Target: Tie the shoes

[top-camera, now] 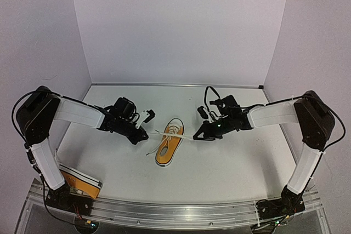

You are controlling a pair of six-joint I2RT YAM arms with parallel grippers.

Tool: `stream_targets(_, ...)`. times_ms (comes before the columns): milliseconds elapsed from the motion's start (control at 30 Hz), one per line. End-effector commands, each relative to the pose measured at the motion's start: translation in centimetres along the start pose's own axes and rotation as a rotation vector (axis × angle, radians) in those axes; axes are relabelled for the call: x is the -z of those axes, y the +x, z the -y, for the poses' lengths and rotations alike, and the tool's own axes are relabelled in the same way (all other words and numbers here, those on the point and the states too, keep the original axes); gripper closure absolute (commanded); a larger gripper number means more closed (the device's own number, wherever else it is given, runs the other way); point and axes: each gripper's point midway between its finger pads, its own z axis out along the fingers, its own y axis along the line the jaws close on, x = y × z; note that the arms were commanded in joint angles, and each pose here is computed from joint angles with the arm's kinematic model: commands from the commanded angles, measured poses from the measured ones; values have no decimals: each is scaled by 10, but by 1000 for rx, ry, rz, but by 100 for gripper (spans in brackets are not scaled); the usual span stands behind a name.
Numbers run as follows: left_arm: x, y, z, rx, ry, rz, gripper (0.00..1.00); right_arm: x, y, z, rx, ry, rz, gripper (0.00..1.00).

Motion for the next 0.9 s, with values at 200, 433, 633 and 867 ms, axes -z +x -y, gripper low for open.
stream_targets(200, -33, 16, 62, -51, 188, -90, 100, -11, -14, -3, 1, -61, 10, 100)
stream_targets(433, -39, -7, 100, -59, 326, -17, 100, -12, -27, -15, 17, -98, 22, 100)
stream_targets(633, -26, -13, 100, -71, 320, 22, 100, -12, -22, -16, 19, -108, 10, 100)
stream_targets(867, -14, 3, 60, 11, 209, 11, 97, -4, -8, -16, 16, -109, -2, 100)
